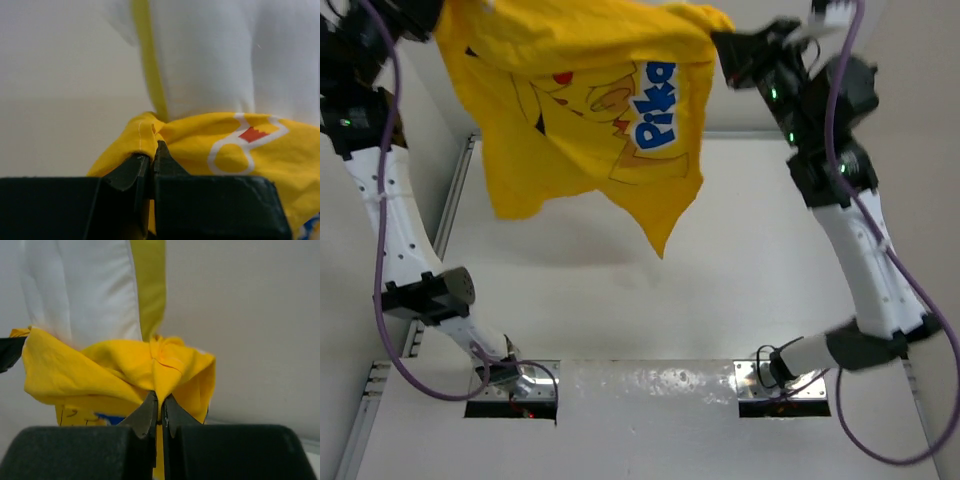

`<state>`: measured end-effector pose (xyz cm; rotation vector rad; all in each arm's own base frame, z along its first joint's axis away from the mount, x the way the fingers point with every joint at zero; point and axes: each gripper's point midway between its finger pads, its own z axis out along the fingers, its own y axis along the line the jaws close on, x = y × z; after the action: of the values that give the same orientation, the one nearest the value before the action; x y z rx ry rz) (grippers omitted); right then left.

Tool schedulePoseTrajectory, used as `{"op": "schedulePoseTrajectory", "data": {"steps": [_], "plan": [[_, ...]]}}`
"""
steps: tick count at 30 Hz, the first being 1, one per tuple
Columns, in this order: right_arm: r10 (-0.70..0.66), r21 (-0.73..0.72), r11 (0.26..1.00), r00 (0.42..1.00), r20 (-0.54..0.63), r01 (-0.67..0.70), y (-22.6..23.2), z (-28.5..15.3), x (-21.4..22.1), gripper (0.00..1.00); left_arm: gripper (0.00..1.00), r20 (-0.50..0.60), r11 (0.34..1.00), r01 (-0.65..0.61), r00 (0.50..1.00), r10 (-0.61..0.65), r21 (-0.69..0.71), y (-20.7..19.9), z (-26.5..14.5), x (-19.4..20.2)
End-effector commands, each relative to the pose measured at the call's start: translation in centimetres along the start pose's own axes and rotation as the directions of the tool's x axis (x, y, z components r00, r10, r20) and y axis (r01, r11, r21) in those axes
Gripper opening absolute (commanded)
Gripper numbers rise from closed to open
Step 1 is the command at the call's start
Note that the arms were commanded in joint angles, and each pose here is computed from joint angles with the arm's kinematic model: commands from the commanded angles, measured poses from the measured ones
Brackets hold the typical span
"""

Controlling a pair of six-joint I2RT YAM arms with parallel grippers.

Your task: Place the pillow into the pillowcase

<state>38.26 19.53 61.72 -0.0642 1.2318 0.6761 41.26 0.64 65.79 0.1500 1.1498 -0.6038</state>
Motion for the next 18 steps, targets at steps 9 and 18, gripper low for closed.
{"op": "schedulePoseTrajectory", "data": {"steps": [9,18], "plan": [[-0.089,0.094,0.992,0.994,0.057,0.083,-0.5,-2.7,-5.5,0.00,0.00,-0.010,0.989,-0.135,0.991,0.136,0.051,-4.1,-1.4,-1.1],[-0.054,0.022,0.998,0.975,0.214,0.051,1.9,-3.3,-11.0,0.00,0.00,0.001,0.987,-0.143,0.990,0.143,0.075,-3.2,-0.8,0.3]]}}
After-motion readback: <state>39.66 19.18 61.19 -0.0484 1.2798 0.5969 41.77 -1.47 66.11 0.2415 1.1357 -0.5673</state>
